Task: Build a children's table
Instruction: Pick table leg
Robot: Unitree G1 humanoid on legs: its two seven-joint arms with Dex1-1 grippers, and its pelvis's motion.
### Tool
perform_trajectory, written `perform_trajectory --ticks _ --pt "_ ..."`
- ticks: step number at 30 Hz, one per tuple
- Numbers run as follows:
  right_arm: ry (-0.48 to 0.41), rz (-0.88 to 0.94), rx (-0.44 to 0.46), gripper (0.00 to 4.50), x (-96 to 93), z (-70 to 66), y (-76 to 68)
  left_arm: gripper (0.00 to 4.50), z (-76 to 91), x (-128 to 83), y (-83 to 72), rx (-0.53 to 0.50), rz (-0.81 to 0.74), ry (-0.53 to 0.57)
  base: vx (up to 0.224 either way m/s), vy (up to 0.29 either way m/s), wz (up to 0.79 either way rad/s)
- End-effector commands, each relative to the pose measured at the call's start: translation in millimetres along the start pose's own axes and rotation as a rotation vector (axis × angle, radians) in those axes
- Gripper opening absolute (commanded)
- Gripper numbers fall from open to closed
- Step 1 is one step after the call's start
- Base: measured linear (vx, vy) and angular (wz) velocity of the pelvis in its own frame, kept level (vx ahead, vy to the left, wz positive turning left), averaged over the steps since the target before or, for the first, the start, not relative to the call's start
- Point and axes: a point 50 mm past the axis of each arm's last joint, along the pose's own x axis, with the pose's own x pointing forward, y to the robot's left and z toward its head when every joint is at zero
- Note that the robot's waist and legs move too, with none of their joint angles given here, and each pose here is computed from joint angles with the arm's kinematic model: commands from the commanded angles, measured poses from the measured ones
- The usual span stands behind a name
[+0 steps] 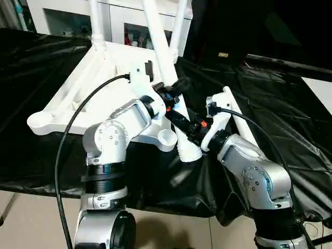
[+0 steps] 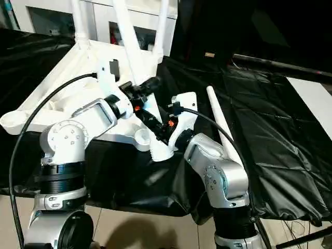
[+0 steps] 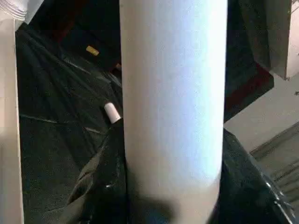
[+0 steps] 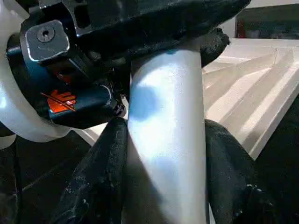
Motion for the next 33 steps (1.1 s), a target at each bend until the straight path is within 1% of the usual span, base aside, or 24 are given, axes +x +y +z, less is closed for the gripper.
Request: perform_trajectory --ticks 1,6,11,15,16,17,18,19,21,23,25,26,27,29,32,33 --pt "-0.004 0.003 -0.027 1.82 1.4 3.0 -1.5 1.95 5.3 1.4 -10.0 0.023 -0.030 -0.005 0.000 0.000 0.00" --pt "0.007 0.011 -0.041 1.82 5.6 2.5 -2.1 1.88 7.1 -0.8 -9.7 0.037 -0.037 -0.007 0.000 0.000 0.00" --pt "0.010 0.010 -0.050 1.82 5.6 2.4 -3.3 1.88 6.7 -1.1 -10.1 0.035 -0.050 -0.007 0.000 0.000 0.00" --pt "0.004 0.012 -0.079 1.82 5.6 3.3 -3.5 1.88 7.4 -1.5 -11.7 0.033 -0.083 -0.002 0.000 0.000 0.00" --pt "-0.009 0.030 -0.065 2.38 5.3 4.5 -2.4 1.88 8.2 -2.3 -12.5 0.042 -0.107 0.010 0.000 0.000 0.00" --pt "-0.022 0.054 -0.048 2.52 3.8 6.7 -1.2 1.87 8.8 -3.3 -13.3 0.062 -0.135 0.031 0.000 0.000 0.00" --pt "-0.024 0.093 -0.016 2.52 0.3 9.0 0.3 1.87 8.7 -6.0 -14.2 0.107 -0.187 0.073 0.000 0.000 0.00" --pt "-0.018 0.106 -0.006 2.52 -1.5 9.5 0.7 1.87 8.2 -7.3 -14.4 0.127 -0.209 0.092 0.000 0.000 0.00" --pt "0.029 0.159 -0.011 2.52 -9.4 8.5 1.0 1.86 7.7 -12.2 -14.1 0.182 -0.269 0.139 0.000 0.000 0.00" --pt "0.070 0.192 -0.027 2.51 -15.9 6.7 0.3 1.86 8.2 -14.7 -13.2 0.203 -0.296 0.161 0.000 0.000 0.00" --pt "0.126 0.187 -0.032 2.59 -26.2 3.8 -7.3 1.86 10.5 -20.8 -13.5 0.236 -0.365 0.199 0.000 0.000 0.00" --pt "0.142 0.188 -0.028 2.64 -29.3 3.2 -9.4 1.85 11.0 -22.9 -14.3 0.238 -0.389 0.212 0.000 0.000 0.00" --pt "0.180 0.190 -0.016 2.68 -35.9 2.0 -13.2 1.85 11.1 -28.1 -17.8 0.249 -0.456 0.245 0.000 0.000 0.00" --pt "0.207 0.197 0.003 2.68 -40.5 1.4 -14.9 1.85 11.2 -32.0 -21.7 0.246 -0.513 0.267 0.000 0.000 0.00" --pt "0.231 0.218 0.010 2.68 -44.5 1.4 -14.6 1.85 11.7 -33.2 -23.4 0.251 -0.550 0.280 0.000 0.000 0.00" --pt "0.249 0.236 0.015 2.68 -46.8 0.3 -13.6 1.85 13.2 -32.9 -24.9 0.236 -0.567 0.272 0.000 0.000 0.00"
